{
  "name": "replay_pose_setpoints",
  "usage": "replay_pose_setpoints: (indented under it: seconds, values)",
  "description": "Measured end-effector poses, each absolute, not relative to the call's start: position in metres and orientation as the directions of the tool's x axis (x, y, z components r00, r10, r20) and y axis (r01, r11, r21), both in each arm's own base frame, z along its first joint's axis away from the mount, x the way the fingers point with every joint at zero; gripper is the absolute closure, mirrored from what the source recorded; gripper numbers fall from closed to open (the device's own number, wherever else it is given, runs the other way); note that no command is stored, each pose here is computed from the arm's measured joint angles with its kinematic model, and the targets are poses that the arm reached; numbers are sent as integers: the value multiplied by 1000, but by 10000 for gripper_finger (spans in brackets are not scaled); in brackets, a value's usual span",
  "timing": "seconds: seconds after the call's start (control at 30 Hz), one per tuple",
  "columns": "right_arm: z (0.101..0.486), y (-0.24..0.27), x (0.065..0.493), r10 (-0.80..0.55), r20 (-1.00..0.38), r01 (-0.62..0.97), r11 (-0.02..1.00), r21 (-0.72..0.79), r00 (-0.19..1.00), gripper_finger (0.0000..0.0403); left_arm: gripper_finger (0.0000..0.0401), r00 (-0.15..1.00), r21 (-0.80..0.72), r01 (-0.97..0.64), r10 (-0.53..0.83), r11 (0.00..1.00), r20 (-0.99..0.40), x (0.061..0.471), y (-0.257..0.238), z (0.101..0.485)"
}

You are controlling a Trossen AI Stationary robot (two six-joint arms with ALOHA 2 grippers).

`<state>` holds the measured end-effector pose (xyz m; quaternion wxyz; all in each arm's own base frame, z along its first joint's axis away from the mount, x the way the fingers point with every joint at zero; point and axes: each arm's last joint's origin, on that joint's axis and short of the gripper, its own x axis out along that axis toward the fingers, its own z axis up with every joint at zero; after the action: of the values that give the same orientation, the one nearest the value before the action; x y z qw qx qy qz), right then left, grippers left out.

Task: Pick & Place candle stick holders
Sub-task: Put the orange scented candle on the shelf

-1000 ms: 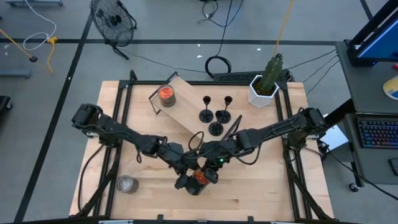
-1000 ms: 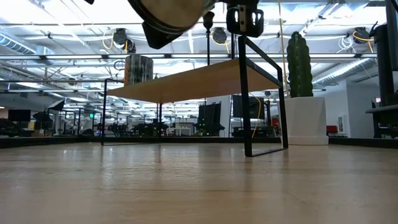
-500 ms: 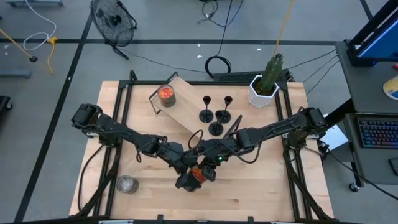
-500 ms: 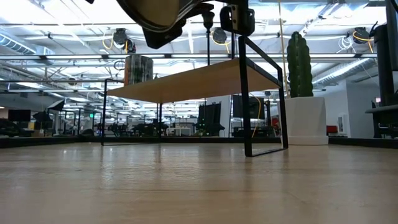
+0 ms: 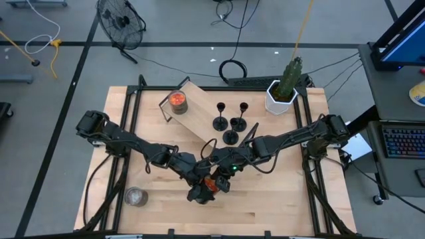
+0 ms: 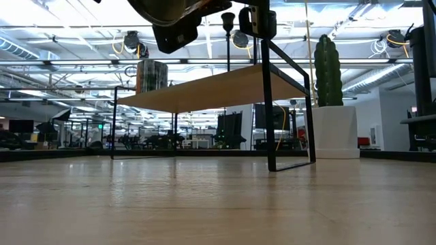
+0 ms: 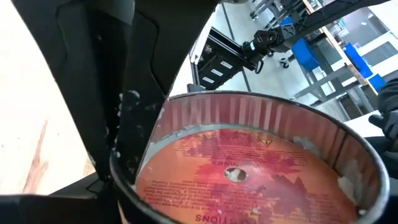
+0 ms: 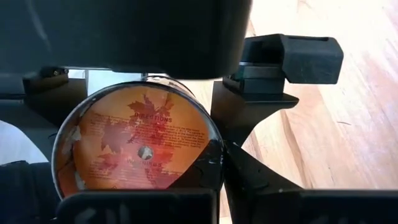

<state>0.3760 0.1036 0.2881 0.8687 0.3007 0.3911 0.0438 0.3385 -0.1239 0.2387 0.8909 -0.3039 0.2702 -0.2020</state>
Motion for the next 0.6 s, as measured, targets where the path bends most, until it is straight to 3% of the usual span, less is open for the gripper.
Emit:
replay_pose_setpoints:
  seconds: [0.3,0.6]
  values:
    - [295,104,373,367,-627,98,808,581,688,377,51,749,-682,161,-538,713,-386,337,-125,237]
    - [335,101,345,389,-567,18,814,581,726,345,51,713,-695,42,-509,718,-483,328,-135,227]
